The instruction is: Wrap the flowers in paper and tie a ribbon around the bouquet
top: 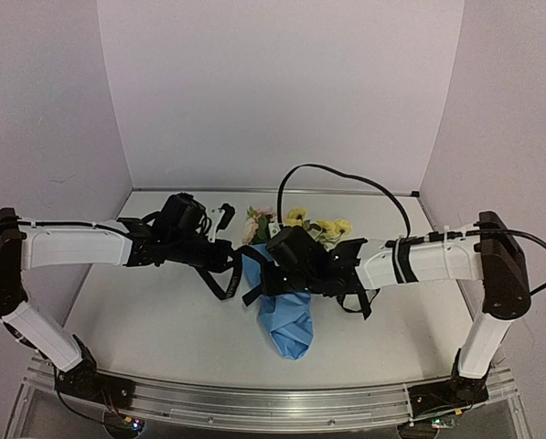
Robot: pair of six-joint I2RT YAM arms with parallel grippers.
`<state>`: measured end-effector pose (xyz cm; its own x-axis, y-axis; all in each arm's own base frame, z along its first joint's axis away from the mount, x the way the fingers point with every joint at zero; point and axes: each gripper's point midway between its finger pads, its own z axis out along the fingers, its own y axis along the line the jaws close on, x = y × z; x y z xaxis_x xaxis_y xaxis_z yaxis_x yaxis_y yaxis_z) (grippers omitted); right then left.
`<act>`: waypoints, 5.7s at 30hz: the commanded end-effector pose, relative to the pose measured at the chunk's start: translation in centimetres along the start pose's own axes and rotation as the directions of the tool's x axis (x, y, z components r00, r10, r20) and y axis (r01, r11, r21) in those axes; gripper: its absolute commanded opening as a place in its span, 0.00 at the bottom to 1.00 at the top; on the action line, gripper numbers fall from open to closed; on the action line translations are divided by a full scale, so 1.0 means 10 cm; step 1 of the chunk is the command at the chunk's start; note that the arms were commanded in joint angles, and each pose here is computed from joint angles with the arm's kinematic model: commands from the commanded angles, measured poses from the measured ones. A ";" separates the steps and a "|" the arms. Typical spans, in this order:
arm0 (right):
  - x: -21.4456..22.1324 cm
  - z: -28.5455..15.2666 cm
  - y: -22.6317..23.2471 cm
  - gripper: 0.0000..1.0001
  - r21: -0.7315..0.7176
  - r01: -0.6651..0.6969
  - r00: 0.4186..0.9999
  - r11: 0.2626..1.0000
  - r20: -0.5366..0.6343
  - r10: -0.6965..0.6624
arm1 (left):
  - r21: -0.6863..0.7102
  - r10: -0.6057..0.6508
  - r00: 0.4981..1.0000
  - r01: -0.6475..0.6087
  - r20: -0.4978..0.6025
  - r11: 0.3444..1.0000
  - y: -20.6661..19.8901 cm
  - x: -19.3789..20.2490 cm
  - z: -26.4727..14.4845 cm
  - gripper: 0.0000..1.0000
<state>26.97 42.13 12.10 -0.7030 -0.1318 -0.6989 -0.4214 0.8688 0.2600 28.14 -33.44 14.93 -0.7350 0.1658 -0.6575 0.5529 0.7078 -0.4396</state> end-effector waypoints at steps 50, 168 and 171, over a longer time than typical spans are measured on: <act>-0.74 -0.44 -0.22 0.00 0.051 -0.009 0.989 0.999 0.148 0.002 | 0.323 0.171 0.975 -0.208 0.141 0.923 -0.56 -0.03 0.34 0.61; -0.98 -1.59 -1.35 0.00 0.206 -0.515 0.822 0.832 0.397 0.410 | 0.215 0.347 0.922 -0.379 0.171 0.900 -0.59 0.01 0.46 0.00; -0.96 -1.59 -1.12 0.00 0.156 -0.505 0.829 0.849 0.360 0.427 | 0.208 0.347 0.920 -0.381 0.180 0.901 -0.58 -0.01 0.45 0.00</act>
<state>30.71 24.54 24.36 -0.5640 0.4177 -0.7124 0.1167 0.8943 0.4320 26.31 -40.49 12.55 -0.4783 0.3173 -0.8189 0.8397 0.4383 -0.3206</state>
